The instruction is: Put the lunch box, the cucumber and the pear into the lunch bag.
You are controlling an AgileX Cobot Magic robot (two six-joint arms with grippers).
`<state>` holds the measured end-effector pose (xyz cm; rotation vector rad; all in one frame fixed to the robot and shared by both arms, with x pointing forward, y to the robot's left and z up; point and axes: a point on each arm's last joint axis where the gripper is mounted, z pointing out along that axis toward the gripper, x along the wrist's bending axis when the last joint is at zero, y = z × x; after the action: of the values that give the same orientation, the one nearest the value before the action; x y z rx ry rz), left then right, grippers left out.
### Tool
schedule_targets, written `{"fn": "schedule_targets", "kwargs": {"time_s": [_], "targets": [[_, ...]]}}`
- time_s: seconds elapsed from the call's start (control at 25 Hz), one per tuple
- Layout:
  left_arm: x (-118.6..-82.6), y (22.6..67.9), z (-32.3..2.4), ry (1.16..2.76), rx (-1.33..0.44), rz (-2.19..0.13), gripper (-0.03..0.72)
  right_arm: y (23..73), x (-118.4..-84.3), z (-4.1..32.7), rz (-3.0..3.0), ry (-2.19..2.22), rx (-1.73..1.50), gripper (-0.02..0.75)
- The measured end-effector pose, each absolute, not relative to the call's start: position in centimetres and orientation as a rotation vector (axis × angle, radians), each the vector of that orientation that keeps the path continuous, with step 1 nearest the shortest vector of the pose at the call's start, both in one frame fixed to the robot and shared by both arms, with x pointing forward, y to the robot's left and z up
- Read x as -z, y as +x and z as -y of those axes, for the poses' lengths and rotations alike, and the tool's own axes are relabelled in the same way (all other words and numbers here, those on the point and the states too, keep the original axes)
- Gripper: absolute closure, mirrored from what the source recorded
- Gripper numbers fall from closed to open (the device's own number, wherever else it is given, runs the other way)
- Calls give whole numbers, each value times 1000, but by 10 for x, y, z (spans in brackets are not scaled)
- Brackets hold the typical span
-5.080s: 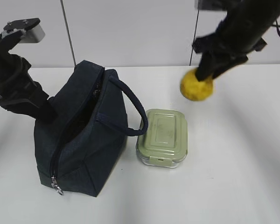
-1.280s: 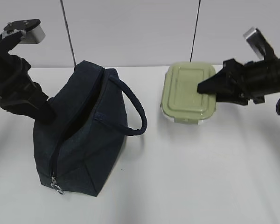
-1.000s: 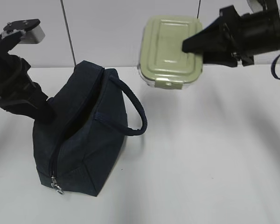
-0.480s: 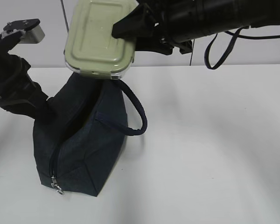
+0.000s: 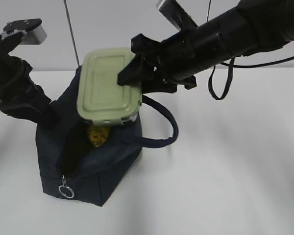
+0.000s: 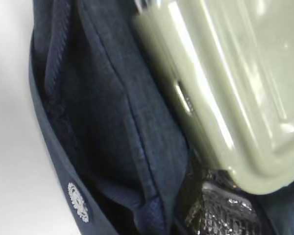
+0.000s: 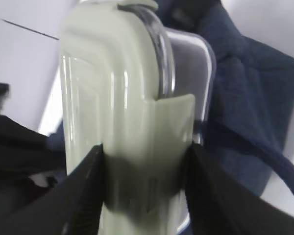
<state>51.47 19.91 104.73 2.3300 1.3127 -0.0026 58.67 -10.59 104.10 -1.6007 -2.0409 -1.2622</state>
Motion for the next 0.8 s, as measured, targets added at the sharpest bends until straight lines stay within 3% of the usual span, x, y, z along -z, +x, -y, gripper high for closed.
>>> {"fn": "schedule_targets", "kwargs": {"time_s": [0.52, 0.8], "targets": [[-1048, 515, -198, 2316, 1, -1314, 685, 590, -1012, 105, 2069, -1714, 1036, 391], [-1048, 516, -198, 2311, 1, -1315, 685, 581, -1004, 66, 2036, -1640, 1077, 391]]}}
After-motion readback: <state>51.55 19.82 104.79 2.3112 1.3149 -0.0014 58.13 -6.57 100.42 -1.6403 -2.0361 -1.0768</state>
